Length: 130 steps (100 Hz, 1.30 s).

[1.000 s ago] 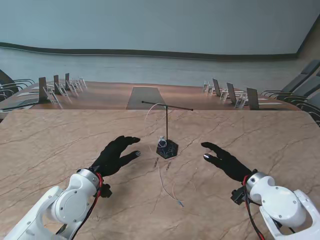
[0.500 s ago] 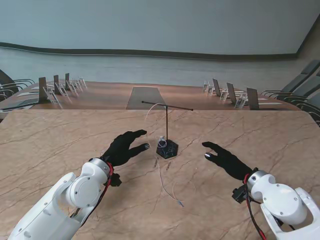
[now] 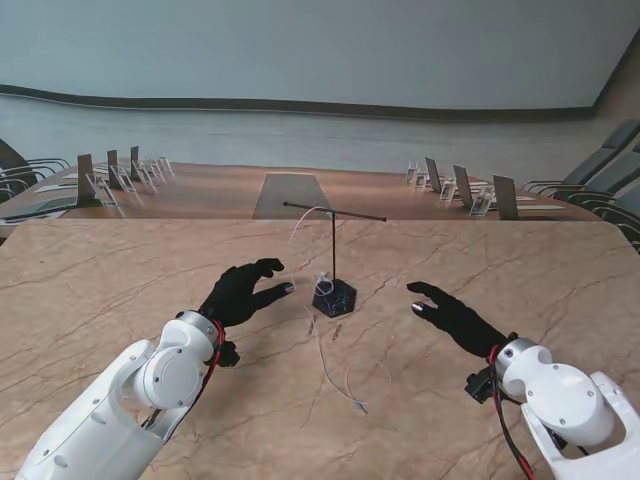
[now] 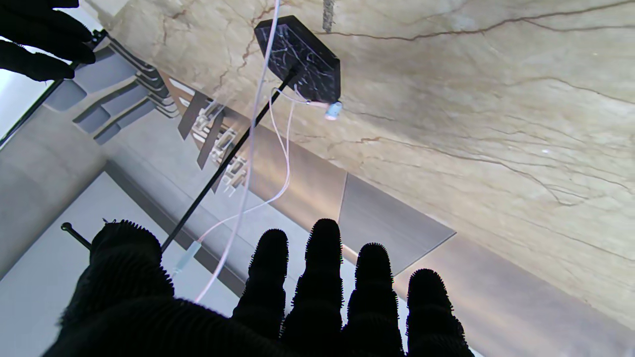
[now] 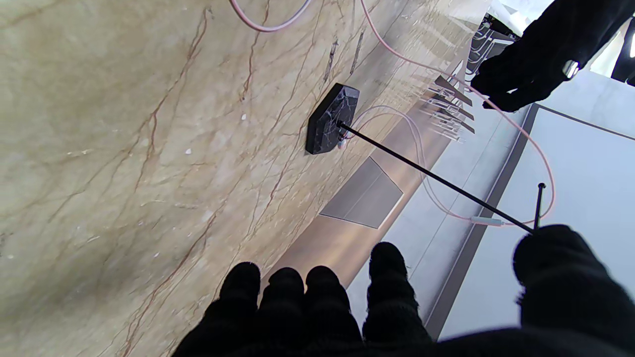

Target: Take the wired earphone off the rack, coil the cable and place them on the table

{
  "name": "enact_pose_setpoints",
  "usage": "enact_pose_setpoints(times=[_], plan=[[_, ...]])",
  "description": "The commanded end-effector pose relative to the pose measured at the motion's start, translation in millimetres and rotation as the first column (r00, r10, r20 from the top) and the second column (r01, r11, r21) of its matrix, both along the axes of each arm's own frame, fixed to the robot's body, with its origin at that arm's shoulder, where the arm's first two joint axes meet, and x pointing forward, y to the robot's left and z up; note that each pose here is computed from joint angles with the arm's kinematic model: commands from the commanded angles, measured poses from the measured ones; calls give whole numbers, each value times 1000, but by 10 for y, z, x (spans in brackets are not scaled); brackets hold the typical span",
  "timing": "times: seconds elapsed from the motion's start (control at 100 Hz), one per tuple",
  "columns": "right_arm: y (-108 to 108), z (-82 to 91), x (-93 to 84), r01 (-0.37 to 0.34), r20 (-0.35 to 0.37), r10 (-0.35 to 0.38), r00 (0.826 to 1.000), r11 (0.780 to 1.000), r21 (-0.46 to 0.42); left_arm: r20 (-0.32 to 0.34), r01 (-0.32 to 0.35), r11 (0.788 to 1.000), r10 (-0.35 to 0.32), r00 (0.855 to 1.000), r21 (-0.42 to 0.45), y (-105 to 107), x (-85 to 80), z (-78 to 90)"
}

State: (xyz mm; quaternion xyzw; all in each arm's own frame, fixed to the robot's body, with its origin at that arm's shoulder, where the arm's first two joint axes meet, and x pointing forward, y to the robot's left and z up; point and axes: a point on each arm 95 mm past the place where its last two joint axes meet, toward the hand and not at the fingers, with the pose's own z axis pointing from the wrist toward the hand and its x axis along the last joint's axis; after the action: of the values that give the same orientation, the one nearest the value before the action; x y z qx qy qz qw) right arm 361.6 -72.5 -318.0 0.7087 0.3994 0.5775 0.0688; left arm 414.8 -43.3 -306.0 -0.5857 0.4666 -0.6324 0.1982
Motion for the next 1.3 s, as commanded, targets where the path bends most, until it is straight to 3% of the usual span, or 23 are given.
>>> enact_pose_setpoints(times=[0.0,0.26,0.77,1.02,1.29], plan=[[17,-1,11,-2,-3,3,1000,1000,5,-3,-6,1000,6,1000,6,10,9,-28],[8,9,36,-7,-3,7,1000,1000,2,2,15,1000,-15,1000,13,-43,140,-53],[17,14,57,-12,-12,11,1000,1000,-11,-46,89,996,-90,995,-13,-245,352,-43],[25,28,70,-14,-12,14,1000,1000,-18,-49,103,994,-105,993,-29,-295,370,3],[69,30,80,-27,-21,27,999,999,-24,-42,125,992,-124,991,9,-286,302,16]])
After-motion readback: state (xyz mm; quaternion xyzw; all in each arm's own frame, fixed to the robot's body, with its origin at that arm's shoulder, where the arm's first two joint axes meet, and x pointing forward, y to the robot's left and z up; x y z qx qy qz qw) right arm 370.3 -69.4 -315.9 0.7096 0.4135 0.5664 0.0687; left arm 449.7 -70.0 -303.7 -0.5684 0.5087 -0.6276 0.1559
